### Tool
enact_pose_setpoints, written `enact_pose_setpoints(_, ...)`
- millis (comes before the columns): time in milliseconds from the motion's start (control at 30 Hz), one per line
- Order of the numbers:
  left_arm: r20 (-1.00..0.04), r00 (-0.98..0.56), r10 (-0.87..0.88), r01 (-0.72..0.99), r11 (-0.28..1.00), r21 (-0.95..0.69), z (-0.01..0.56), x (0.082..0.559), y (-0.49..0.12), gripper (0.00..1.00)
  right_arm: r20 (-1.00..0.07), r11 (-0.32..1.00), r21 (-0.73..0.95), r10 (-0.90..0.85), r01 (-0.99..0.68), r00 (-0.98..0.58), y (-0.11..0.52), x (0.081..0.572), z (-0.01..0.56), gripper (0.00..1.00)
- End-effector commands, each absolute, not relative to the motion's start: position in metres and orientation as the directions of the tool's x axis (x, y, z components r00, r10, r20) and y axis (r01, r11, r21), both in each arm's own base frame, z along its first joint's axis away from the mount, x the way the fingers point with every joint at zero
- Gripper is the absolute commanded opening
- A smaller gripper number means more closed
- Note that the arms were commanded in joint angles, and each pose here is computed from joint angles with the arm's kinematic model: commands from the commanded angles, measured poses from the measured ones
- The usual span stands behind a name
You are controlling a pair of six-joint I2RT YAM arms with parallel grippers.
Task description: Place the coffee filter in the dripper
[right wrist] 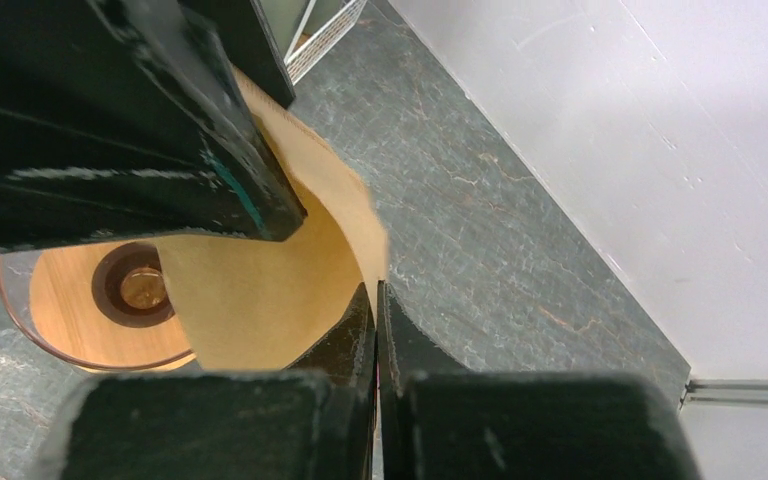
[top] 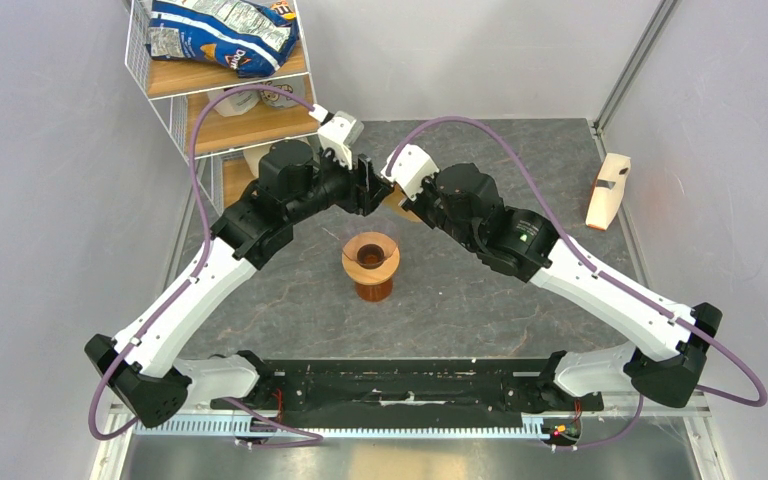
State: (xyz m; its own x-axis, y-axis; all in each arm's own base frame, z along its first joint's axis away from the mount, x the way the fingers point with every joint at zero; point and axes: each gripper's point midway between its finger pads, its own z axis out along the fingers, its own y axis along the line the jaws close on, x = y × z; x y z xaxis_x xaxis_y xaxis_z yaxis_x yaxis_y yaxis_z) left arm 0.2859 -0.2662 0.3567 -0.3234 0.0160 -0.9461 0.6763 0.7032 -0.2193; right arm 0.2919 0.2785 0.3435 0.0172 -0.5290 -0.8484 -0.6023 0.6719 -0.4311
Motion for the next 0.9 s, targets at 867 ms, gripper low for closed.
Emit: enact_pose_setpoints(867, -0.926, -0.322, -0.198, 0.573, 0.738, -0.357, 0.385, 0.303, -0.261, 0.73, -0.960, 0.879, -0.140, -0.234, -0.455, -0.157, 0.276, 0.294, 0.375, 0.00)
